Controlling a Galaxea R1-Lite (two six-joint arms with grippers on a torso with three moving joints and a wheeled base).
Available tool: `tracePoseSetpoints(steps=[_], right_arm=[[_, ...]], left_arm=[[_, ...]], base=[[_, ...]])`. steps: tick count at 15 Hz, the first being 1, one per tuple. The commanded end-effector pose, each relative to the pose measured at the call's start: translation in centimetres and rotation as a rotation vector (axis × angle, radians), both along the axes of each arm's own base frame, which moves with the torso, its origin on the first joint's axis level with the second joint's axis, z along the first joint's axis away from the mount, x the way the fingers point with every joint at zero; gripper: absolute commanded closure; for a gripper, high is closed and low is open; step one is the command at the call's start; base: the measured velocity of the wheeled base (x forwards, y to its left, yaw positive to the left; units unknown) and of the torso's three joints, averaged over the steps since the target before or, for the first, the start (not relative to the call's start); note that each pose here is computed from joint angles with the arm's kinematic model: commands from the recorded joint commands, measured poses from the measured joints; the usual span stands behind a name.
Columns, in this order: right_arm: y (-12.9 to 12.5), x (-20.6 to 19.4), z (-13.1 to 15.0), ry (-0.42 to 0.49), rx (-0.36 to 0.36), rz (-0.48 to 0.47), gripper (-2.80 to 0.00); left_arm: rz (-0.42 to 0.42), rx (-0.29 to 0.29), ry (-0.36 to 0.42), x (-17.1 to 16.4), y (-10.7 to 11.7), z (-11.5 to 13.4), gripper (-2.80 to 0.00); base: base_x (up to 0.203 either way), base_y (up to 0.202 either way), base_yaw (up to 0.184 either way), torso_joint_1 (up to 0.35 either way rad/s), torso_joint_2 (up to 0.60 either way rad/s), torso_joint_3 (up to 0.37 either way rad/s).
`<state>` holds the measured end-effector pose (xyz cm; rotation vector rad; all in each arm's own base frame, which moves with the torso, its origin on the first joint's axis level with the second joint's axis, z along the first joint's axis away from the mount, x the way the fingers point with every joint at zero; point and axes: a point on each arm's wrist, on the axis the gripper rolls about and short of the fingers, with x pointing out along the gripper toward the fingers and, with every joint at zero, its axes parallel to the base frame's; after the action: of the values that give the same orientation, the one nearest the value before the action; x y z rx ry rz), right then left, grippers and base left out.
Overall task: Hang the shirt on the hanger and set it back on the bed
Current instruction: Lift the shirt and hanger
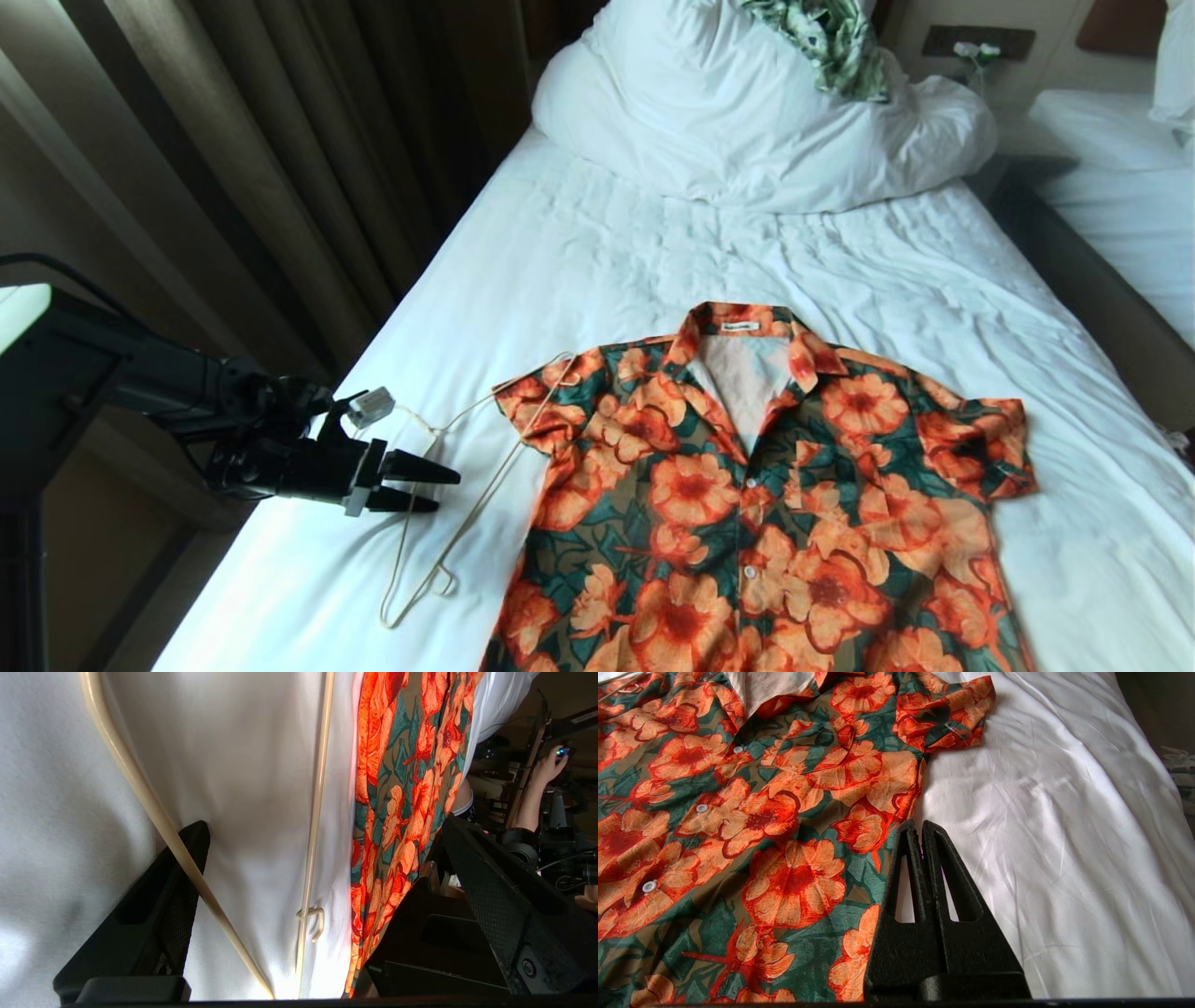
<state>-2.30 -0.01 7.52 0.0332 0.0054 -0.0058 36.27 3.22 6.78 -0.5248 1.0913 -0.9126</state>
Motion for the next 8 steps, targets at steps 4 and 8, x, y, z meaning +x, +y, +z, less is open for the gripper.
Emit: tracePoseSetpoints(steps=[4,8], right_arm=[[0.0,0.0,0.0,0.001,0.001,0.0,0.0],[0.0,0.0,0.0,0.001,0.001,0.0,0.0]], left_arm=[[-0.002,-0.004,-0.005,-0.15,0.08,0.11,0.0],[-0.001,-0.004,-0.009,-0.17,0.13,0.22,0.0]], base=[[0.0,0.0,0.0,0.0,0.0,0.0],[0.0,0.0,0.0,0.0,0.0,0.0]])
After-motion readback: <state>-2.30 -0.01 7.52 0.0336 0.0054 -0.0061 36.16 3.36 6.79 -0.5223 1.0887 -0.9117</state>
